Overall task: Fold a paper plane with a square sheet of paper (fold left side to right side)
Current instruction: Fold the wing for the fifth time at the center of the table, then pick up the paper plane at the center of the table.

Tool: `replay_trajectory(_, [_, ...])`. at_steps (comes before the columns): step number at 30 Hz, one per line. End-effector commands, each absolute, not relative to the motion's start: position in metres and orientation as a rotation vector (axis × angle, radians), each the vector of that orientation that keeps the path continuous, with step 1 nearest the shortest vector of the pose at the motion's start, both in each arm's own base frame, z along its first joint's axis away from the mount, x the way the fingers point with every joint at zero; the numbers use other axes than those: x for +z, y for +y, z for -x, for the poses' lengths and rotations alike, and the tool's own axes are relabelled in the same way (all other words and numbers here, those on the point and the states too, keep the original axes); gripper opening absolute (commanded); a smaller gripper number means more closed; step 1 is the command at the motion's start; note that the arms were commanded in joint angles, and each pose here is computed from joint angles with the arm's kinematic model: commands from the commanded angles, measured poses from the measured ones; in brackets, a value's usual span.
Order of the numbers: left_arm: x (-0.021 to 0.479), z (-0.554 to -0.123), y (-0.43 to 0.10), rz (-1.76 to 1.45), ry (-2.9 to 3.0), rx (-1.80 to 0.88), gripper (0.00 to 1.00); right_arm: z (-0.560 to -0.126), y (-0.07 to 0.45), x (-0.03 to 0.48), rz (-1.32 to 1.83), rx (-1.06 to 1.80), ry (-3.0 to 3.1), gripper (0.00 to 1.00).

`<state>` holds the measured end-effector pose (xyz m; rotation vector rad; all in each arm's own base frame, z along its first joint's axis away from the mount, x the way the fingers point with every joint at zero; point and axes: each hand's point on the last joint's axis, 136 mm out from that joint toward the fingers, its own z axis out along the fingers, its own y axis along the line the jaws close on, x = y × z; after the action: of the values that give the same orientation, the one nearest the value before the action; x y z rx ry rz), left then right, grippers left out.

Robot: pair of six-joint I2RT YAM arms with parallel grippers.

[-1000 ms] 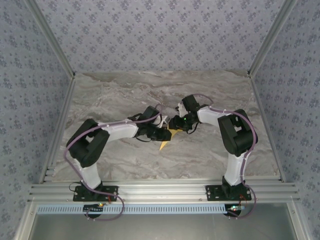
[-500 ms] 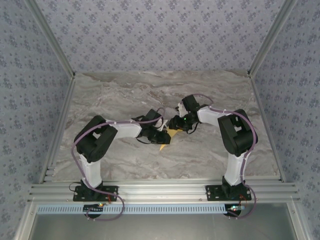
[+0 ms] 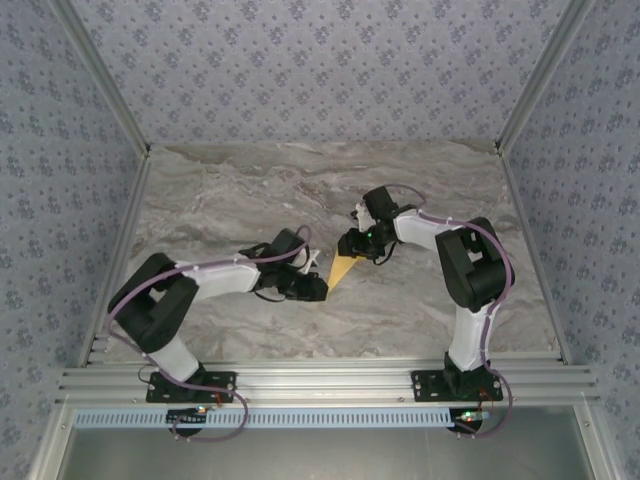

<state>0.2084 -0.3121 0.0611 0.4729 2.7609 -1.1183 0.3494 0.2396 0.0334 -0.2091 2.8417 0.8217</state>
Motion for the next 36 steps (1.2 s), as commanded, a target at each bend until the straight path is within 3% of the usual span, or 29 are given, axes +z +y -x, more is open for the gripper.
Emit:
replay_trajectory(1, [0.102,-0.221,-0.304,-0.424,2.638,-1.147,0.25,-0.369,0.231,0.071,0.233,0.710,2.755,0.50])
replay_trajectory(10, [0.132,-0.241,-0.248,-0.199,2.502,-0.886,0.38,-0.345,0.214,0.115,0.079,0.327,2.680,0.74])
replay_trajectory(14, [0.132,-0.242,-0.237,-0.154,2.481,-0.835,0.40,-0.328,0.226,0.096,-0.118,0.231,2.722,0.77])
replay_trajectory(23, [0.126,-0.237,-0.232,-0.139,2.484,-0.836,0.41,-0.317,0.237,0.057,-0.209,0.010,2.788,0.78])
replay_trajectory(26, [0.128,-0.237,-0.230,-0.139,2.476,-0.828,0.41,-0.311,0.234,0.051,-0.226,-0.008,2.798,0.72])
replay_trajectory(36, [0.131,-0.238,-0.224,-0.142,2.482,-0.778,0.42,-0.302,0.241,0.075,-0.181,0.087,2.785,0.15])
